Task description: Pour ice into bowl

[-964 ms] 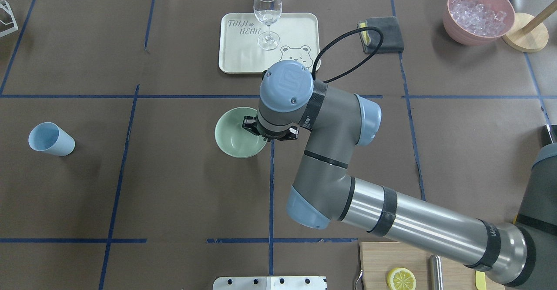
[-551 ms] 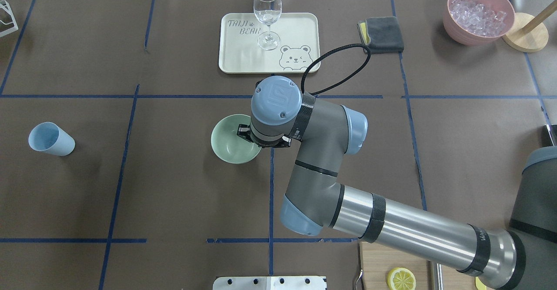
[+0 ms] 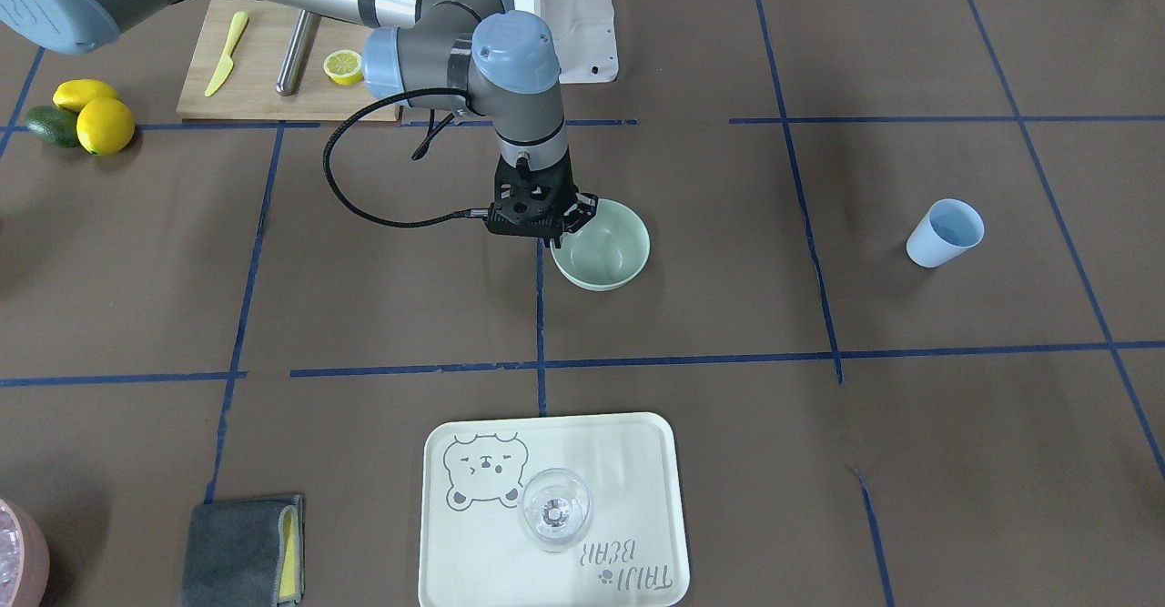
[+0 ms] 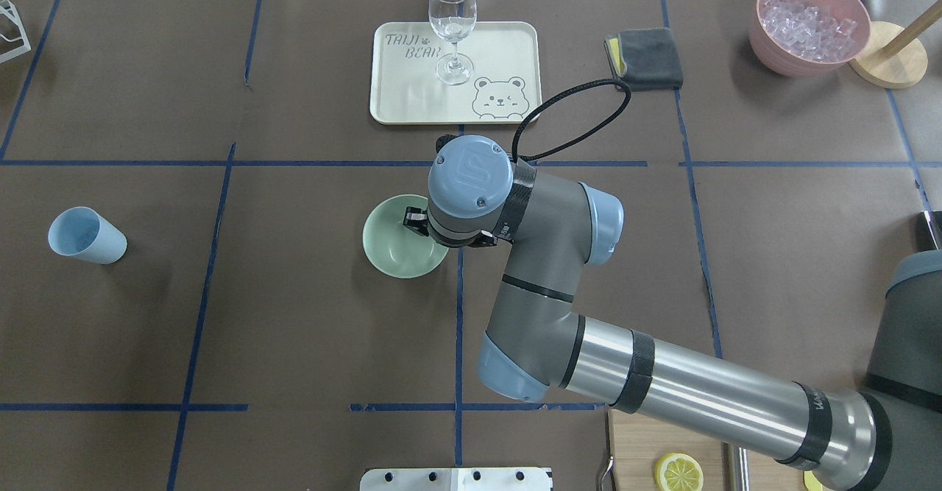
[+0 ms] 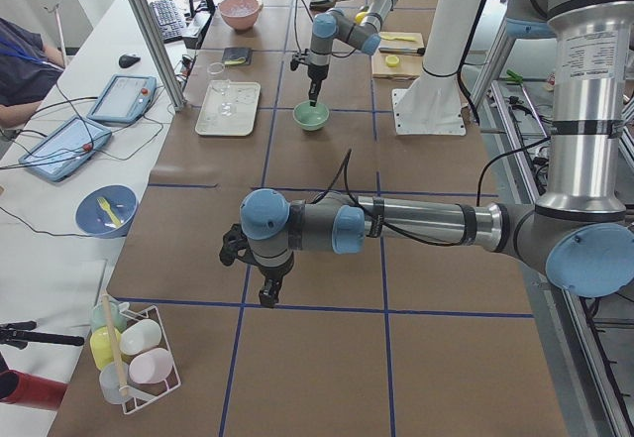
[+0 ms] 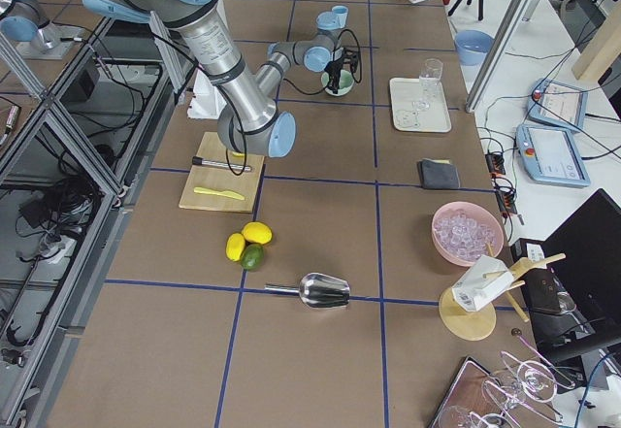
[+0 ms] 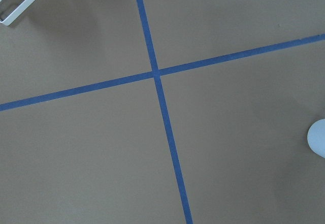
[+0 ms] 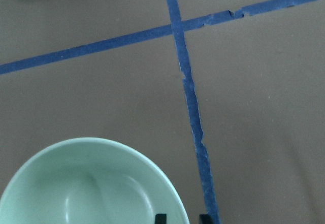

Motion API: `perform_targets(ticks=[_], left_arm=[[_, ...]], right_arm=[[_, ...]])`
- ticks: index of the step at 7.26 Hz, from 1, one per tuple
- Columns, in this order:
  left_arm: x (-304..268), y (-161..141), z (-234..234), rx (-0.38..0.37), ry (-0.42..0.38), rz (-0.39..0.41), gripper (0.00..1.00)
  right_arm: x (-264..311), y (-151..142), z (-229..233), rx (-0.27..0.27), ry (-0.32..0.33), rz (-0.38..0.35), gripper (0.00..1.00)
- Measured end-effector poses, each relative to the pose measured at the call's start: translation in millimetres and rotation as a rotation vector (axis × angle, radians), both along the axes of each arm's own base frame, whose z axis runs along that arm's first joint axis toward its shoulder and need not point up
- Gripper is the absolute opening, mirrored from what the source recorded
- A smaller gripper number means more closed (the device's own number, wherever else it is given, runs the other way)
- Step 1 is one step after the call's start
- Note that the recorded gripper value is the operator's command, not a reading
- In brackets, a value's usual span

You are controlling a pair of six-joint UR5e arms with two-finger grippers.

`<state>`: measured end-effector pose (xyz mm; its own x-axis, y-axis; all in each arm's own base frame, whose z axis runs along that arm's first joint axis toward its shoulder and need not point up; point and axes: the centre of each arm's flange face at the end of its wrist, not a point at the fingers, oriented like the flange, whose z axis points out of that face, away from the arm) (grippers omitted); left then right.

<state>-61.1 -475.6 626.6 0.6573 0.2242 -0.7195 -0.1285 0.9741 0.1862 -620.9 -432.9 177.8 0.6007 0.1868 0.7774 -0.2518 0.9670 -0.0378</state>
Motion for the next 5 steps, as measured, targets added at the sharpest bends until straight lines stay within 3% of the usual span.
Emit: perform_targets(ticks=[2, 5], left_arm=[[0, 0, 1, -0.002, 0.000, 0.000, 1.00], [0, 0, -1, 0.003, -0.001, 0.000, 1.00]], right_arm=[[23, -21, -7, 0.045, -0.004, 0.019, 1.00], [128, -89, 26, 0.097, -0.008, -0.040, 1.00]])
